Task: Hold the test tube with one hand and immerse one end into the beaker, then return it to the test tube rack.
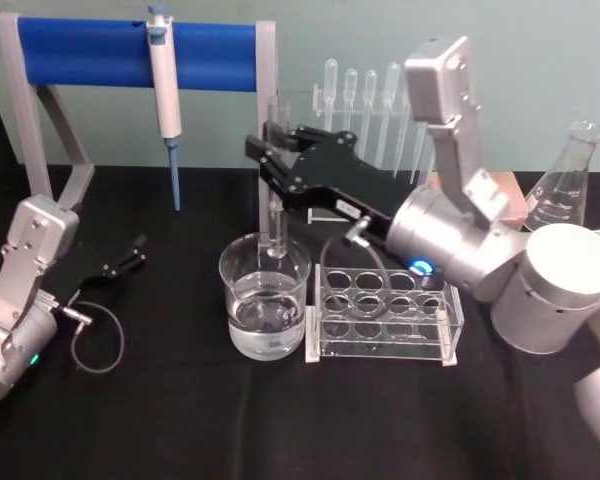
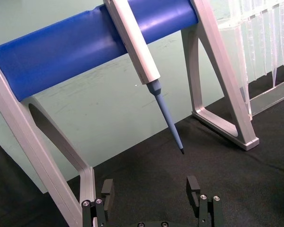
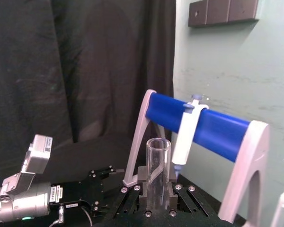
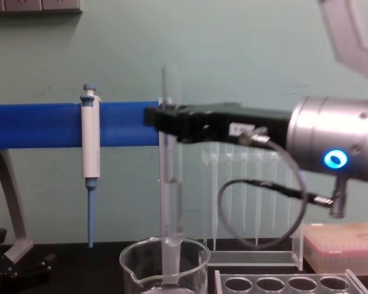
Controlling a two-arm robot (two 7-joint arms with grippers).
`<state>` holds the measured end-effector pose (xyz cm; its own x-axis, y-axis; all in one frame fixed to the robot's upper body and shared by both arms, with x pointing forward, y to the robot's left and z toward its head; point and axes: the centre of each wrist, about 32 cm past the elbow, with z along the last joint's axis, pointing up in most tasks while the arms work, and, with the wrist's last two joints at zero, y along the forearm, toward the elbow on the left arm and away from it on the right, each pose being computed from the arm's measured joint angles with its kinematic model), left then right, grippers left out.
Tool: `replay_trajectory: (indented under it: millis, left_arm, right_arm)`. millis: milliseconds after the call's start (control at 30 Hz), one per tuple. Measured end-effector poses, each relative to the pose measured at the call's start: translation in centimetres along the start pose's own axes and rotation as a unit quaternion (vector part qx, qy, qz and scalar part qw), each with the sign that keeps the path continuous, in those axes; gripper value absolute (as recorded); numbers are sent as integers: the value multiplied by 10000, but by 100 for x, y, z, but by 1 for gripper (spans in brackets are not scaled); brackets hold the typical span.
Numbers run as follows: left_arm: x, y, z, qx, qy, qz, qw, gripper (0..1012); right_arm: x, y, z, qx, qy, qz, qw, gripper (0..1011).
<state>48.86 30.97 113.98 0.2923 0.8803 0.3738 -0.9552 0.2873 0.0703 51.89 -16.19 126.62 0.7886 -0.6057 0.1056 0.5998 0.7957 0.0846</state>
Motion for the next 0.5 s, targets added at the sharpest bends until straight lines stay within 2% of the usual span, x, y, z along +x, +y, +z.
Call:
replay_trajectory:
  millis: [133,233,367,400,500]
  left_arm:
    - [0,0,0,0,0,0,10000,1000]
    - [0,0,0,0,1,0,10000,1000]
    - [0,0,0,0,1,0,10000,1000]
    - [0,0,0,0,1,0,10000,1000]
    - [0,0,0,0,0,0,10000,1000]
  right_arm:
    - [-15,75,-130,-24,55,38,10000,224]
    - [-24,107,-274,-50,104,55,9999,224]
    - [-34,100,-501,-65,182,64,9998,224]
    - [-34,100,-501,-65,182,64,9998,224]
    - [-50,73,-651,-89,233,44,9997,224]
